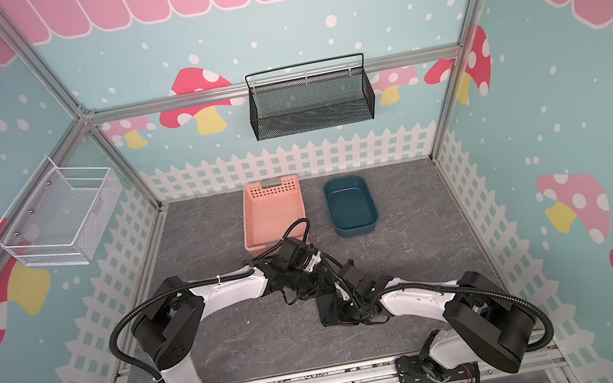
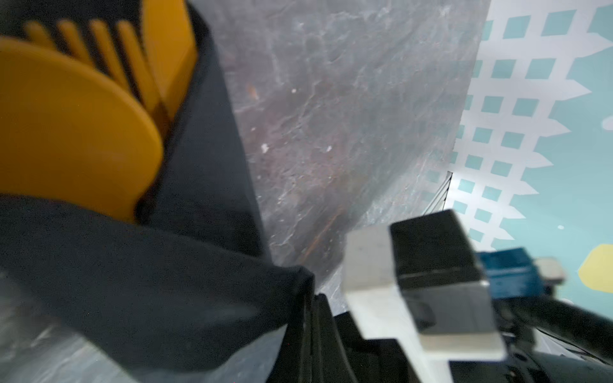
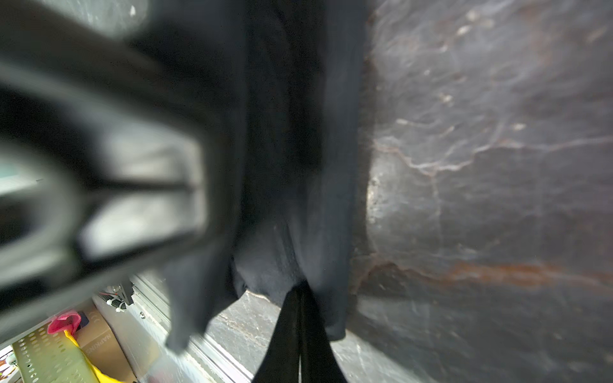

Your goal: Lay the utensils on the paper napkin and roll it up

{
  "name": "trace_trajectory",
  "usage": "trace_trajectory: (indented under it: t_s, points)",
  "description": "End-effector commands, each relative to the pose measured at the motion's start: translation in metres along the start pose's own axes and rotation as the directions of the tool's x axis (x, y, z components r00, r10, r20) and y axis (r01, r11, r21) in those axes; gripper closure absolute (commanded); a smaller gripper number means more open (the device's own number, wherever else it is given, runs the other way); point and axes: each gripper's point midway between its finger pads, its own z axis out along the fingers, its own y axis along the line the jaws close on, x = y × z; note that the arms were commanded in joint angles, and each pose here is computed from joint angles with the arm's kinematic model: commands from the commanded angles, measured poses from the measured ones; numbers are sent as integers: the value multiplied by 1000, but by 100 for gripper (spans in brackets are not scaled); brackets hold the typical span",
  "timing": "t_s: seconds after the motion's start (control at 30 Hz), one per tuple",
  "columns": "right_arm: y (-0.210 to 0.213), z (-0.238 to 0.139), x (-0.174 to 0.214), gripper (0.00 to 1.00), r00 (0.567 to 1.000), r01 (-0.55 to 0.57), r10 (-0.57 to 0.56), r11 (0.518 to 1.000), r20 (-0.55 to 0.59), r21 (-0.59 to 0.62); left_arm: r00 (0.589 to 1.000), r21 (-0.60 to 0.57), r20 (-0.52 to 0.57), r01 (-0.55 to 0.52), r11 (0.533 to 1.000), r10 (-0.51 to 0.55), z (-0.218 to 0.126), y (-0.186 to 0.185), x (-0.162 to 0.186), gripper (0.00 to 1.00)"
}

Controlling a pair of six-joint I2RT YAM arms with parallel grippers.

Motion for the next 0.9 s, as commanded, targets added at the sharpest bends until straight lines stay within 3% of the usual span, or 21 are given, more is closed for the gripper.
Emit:
trace_trajectory:
  t_s: [0.0, 0.87]
  points:
    - [-19, 5, 13, 93, 999, -19, 21, 998, -33, 66, 1000, 21, -25, -4, 1000, 5, 8, -10, -2, 100]
    - [-12, 0, 6, 94, 998, -21, 22, 1000, 51, -10, 998, 7, -18, 56, 998, -56, 51, 12, -12, 100]
